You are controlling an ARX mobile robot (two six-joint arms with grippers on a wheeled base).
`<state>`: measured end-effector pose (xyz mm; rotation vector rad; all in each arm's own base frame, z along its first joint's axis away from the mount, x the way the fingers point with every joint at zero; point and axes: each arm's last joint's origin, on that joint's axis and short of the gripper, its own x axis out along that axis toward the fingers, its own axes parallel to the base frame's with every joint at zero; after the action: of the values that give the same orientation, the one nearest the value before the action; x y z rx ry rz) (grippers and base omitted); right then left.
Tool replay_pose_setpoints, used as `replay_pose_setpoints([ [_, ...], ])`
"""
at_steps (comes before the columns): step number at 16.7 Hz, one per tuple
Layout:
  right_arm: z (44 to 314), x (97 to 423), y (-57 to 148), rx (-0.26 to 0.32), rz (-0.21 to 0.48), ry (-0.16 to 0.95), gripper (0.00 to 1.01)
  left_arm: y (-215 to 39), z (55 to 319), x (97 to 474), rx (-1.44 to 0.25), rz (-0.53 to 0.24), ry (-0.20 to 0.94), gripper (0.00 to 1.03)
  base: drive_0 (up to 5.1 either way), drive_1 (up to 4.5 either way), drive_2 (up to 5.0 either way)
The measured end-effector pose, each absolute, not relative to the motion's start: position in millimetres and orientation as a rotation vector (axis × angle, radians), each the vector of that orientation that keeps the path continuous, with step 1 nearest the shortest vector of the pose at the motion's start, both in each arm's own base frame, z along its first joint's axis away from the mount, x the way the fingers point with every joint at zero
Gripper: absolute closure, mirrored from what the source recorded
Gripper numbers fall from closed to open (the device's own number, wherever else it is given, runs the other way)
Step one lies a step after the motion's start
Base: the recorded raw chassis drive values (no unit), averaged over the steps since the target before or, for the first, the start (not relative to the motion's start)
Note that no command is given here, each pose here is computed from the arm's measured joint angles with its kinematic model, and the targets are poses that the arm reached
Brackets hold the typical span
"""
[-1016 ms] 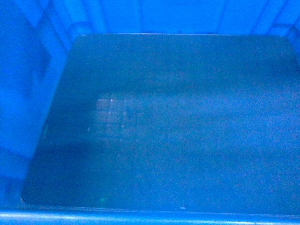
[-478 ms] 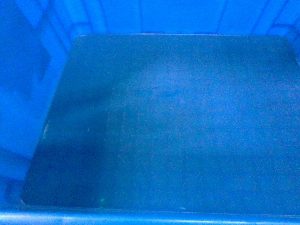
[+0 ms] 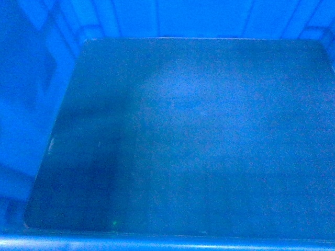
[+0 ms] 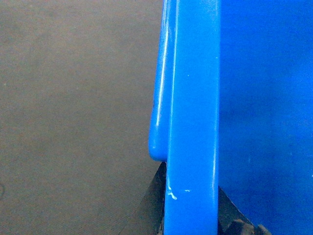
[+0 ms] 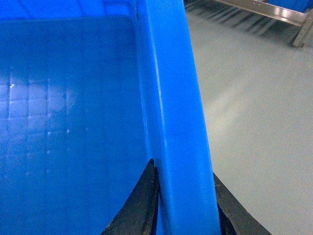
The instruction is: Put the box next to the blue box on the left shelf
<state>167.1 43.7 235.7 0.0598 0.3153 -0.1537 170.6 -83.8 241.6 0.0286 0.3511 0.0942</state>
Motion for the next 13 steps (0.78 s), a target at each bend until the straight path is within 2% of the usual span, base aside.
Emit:
replay_pose_setpoints([
  [13, 235.7, 167.1, 43.7, 0.059, -0.154, 0.315, 0.84, -83.9, 241.6, 170.6, 0.028, 0.094, 0.351, 0.94, -1.4, -1.42, -1.4],
])
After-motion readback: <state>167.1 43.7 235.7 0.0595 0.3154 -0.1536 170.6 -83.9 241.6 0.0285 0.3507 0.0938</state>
